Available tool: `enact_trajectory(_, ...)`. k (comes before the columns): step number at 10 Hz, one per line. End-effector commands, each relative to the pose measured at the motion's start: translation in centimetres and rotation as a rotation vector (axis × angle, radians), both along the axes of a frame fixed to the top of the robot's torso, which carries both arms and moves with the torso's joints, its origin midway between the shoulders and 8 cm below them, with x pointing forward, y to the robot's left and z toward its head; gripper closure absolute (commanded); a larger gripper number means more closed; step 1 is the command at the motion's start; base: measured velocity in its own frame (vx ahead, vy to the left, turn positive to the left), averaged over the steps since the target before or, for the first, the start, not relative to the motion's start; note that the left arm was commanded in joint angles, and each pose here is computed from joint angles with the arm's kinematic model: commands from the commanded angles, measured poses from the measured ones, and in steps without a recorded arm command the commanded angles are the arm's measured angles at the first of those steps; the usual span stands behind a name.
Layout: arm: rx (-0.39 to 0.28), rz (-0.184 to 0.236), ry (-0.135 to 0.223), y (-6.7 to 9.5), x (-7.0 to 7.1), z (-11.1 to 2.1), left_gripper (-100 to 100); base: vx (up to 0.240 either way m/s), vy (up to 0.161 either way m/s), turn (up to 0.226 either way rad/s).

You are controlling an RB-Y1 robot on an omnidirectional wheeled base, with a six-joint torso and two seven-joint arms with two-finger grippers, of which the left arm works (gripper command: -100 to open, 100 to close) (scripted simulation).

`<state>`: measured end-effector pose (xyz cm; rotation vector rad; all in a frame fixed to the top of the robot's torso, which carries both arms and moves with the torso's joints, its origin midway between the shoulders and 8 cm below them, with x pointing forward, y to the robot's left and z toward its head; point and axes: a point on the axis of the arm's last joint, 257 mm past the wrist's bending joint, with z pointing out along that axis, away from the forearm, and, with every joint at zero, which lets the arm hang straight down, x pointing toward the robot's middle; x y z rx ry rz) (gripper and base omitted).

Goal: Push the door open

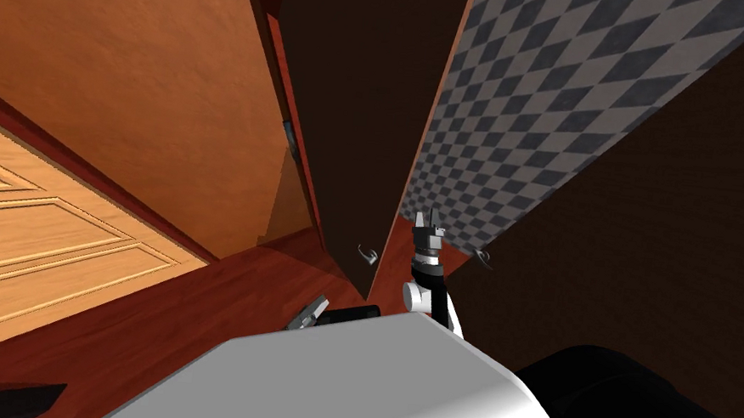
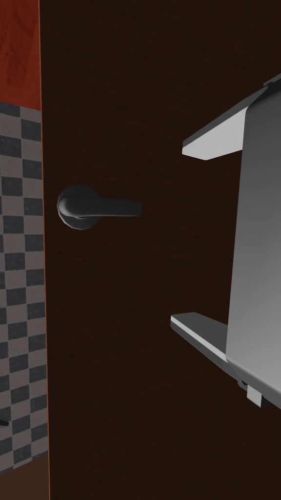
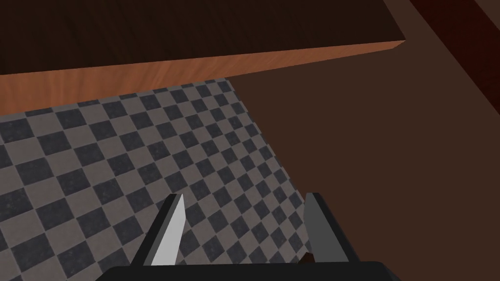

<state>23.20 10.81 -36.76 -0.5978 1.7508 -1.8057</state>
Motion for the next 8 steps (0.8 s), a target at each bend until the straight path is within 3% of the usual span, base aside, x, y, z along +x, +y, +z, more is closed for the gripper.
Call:
enact_trajectory(1,0.0,-0.02,0.024,0.0,-0.9,-0.8,-100,0.156,-0.003,-0.013)
enact_trajectory(3,0.002,-0.04,0.051,0.1,-1.8,-1.6,-100,0.164,0.004,-0.01)
enact_trajectory(5,0.004,-0.062,0.079,0.2,-2.8,-2.4,-100,0.142,-0.047,-0.131)
enact_trajectory(8,0.003,-0.048,0.074,0.0,-1.9,-2.2,-100,0.073,-0.079,-0.031)
